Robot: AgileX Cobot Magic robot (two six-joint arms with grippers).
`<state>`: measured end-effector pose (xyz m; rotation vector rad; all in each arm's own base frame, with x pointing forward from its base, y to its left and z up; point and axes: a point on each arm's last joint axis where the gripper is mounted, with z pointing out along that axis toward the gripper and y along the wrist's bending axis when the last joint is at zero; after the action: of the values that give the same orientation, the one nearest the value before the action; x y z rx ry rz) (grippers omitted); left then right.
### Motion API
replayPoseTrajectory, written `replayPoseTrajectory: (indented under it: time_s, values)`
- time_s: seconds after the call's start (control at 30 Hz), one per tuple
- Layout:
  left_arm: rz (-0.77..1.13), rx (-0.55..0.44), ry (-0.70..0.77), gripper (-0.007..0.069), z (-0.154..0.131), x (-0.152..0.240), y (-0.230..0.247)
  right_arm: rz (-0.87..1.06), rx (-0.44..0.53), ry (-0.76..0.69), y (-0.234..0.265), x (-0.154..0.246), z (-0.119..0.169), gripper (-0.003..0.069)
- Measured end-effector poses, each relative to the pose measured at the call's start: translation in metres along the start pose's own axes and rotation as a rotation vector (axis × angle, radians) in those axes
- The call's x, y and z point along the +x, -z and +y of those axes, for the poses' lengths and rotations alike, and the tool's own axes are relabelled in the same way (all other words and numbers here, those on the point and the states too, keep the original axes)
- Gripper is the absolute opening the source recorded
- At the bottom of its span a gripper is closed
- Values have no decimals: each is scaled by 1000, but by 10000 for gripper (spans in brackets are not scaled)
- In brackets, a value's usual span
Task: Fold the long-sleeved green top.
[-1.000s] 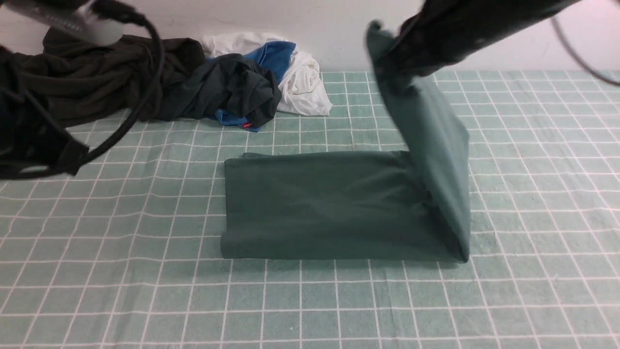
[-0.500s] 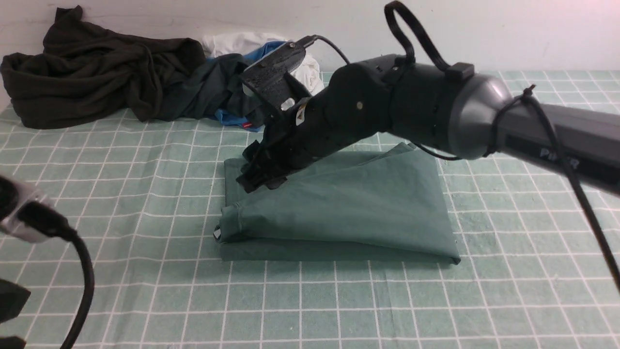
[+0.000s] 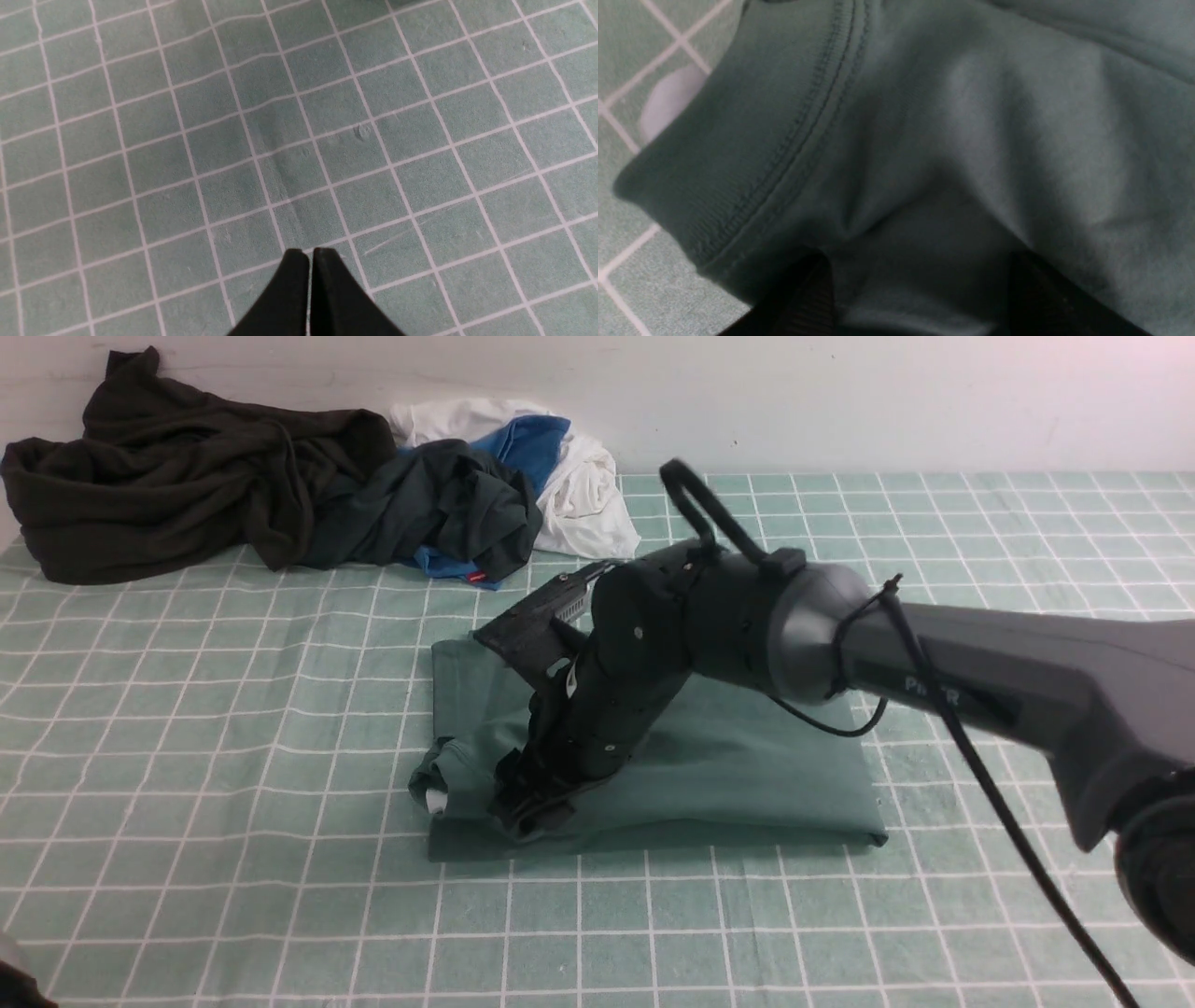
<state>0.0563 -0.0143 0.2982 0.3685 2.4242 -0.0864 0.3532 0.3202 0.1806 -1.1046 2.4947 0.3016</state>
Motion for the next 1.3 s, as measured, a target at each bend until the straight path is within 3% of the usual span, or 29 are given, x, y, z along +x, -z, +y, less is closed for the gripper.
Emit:
replayPoseTrajectory:
  time_s: [0.1, 0.23, 0.3, 0.37, 0.47, 0.6, 0.67, 0.73, 0.93, 1.07, 1.3]
  values:
    - [-36, -2, 8, -3, -1, 11, -3, -8, 12, 12, 6, -2, 0, 463]
    - [-109, -12, 4, -3, -1, 18, 3, -44, 21, 0, 54, -8, -6, 462]
    - [-139, -22, -1, -3, -1, 20, 6, -97, 30, -14, 107, -10, -8, 456]
    - [-147, -28, -4, -3, 0, 20, 7, -110, 33, -27, 129, -9, -9, 446]
    - [-151, -36, -7, -3, 0, 20, 7, -177, 48, -43, 199, 6, -4, 391]
    - [-154, -36, -7, -3, 0, 20, 7, -255, 66, -45, 251, 42, 6, 288]
    - [-154, -36, -7, -3, 0, 20, 7, -333, 94, -42, 280, 74, 12, 203]
    - [-154, -36, -7, -3, 0, 20, 7, -369, 104, -38, 291, 89, 15, 178]
    - [-155, -36, -6, -3, 0, 20, 7, -638, 172, -11, 349, 191, 33, 8]
    - [-155, -36, -6, -3, 0, 20, 7, -720, 186, -16, 354, 240, 40, -10]
    - [-155, -36, -6, -3, 0, 20, 7, -881, 202, -10, 348, 290, 46, -13]
